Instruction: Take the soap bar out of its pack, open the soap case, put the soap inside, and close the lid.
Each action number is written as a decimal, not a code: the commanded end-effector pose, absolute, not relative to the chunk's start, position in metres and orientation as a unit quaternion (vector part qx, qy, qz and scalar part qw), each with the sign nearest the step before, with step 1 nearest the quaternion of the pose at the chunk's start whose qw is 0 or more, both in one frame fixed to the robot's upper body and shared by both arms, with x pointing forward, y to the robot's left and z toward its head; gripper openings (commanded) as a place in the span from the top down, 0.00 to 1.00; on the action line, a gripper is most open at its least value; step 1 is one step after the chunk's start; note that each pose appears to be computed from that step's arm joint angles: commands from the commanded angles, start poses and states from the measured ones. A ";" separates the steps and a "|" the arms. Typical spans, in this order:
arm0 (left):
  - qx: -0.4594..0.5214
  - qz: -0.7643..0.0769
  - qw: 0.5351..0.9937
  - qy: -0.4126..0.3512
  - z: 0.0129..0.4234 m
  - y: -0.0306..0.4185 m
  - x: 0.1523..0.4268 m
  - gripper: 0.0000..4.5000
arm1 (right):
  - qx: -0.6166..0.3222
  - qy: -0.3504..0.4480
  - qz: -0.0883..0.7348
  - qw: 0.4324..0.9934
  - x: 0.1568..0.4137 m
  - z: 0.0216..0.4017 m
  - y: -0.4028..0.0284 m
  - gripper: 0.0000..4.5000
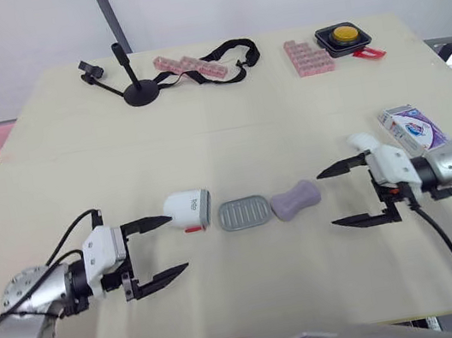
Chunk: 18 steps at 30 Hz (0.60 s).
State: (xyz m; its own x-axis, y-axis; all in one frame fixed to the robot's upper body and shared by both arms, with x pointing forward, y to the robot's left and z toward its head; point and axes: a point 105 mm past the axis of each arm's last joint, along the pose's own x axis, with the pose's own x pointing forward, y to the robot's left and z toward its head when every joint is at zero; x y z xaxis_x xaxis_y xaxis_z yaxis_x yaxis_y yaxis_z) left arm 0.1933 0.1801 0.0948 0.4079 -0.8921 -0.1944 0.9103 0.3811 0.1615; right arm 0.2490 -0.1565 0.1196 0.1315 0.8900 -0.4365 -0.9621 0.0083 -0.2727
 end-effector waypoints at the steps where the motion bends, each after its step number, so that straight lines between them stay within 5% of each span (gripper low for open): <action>1: 0.128 -0.538 0.833 0.023 0.095 0.174 0.183 0.00 | -0.284 0.077 0.658 0.694 0.256 0.124 -0.144 0.00; 18: 0.113 -0.517 0.848 0.032 0.058 0.163 0.155 0.00 | -0.373 0.117 0.720 0.573 0.277 0.115 -0.106 0.00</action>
State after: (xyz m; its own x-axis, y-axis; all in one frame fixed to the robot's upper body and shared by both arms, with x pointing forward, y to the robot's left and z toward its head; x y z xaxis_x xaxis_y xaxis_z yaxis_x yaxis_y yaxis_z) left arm 0.1556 0.1656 0.0554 0.4650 -0.8659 -0.1846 0.8848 0.4474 0.1304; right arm 0.2755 -0.1058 0.1092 -0.0604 0.7574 -0.6501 -0.9299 -0.2794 -0.2391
